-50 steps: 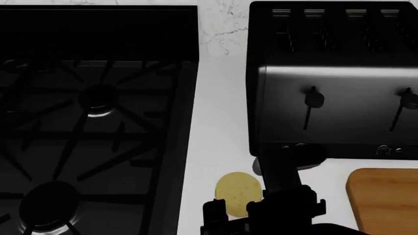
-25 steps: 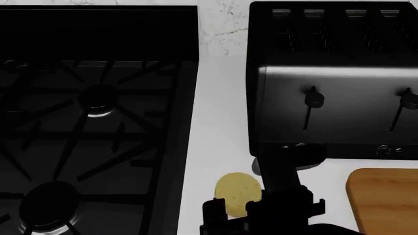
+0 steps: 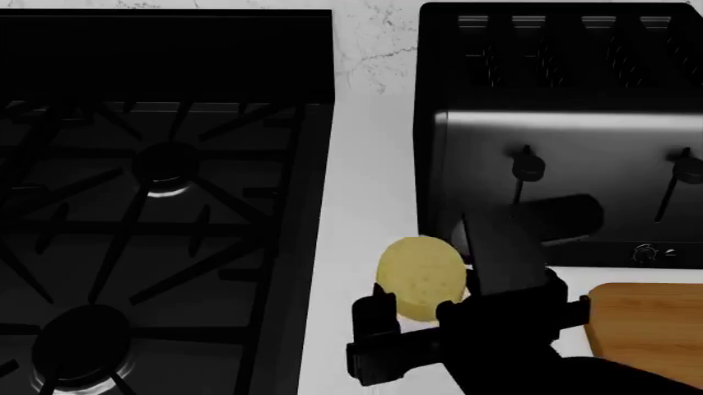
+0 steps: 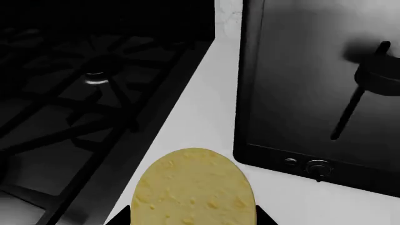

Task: Pick up the wedge of cheese and place it on the slice of bread to prepare a simple cheese on bread dish.

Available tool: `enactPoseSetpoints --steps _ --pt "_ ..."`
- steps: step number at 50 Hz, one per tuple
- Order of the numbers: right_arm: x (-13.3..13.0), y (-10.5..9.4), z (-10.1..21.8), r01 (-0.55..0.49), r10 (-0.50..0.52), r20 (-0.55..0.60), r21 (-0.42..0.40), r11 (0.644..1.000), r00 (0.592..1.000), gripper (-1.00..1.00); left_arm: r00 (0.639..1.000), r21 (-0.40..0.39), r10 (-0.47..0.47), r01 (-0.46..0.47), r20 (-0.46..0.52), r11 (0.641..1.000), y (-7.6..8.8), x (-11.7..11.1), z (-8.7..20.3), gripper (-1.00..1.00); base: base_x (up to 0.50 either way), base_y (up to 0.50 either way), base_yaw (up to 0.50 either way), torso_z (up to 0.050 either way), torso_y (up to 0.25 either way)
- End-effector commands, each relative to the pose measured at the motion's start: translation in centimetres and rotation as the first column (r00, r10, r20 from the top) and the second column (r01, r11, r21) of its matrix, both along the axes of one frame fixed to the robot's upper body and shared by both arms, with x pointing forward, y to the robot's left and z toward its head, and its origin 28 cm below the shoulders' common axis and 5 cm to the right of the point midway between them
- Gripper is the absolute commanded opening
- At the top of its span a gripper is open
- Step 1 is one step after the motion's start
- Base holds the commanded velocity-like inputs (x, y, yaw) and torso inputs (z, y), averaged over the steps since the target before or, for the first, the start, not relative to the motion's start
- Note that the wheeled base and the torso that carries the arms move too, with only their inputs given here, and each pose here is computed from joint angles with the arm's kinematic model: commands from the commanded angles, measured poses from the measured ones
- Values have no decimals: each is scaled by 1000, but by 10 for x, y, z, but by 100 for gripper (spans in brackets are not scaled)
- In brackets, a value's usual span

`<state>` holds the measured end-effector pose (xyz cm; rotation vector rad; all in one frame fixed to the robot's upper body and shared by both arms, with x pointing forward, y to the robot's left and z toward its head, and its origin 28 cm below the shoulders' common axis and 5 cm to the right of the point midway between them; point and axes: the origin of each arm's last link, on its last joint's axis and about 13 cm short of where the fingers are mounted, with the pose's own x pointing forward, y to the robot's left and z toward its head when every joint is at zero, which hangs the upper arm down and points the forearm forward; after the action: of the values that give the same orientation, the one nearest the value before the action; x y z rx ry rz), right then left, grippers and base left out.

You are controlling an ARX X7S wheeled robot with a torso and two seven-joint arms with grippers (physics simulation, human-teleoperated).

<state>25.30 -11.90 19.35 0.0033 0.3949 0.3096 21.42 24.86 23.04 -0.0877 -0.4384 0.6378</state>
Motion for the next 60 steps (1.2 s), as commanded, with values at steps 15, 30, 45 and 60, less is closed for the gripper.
enactPoseSetpoints --steps 15,30,45,60 --pt "-68 -26 78 166 -145 269 -57 984 952 -100 1000 3 2 -2 0 1000 0 0 0 100 0 0 0 0 0" --pt "-107 -52 94 340 -333 326 36 940 885 -100 1000 8 -1 1 -1 1000 0 1 0 100 0 0 0 0 0" --pt "-125 -75 94 478 -483 335 105 872 809 -100 1000 16 1 -1 -6 1000 -1 1 0 100 0 0 0 0 0" --pt "-129 -88 101 565 -558 322 80 821 765 -100 1000 20 3 -3 -6 1000 -1 0 0 100 0 0 0 0 0"
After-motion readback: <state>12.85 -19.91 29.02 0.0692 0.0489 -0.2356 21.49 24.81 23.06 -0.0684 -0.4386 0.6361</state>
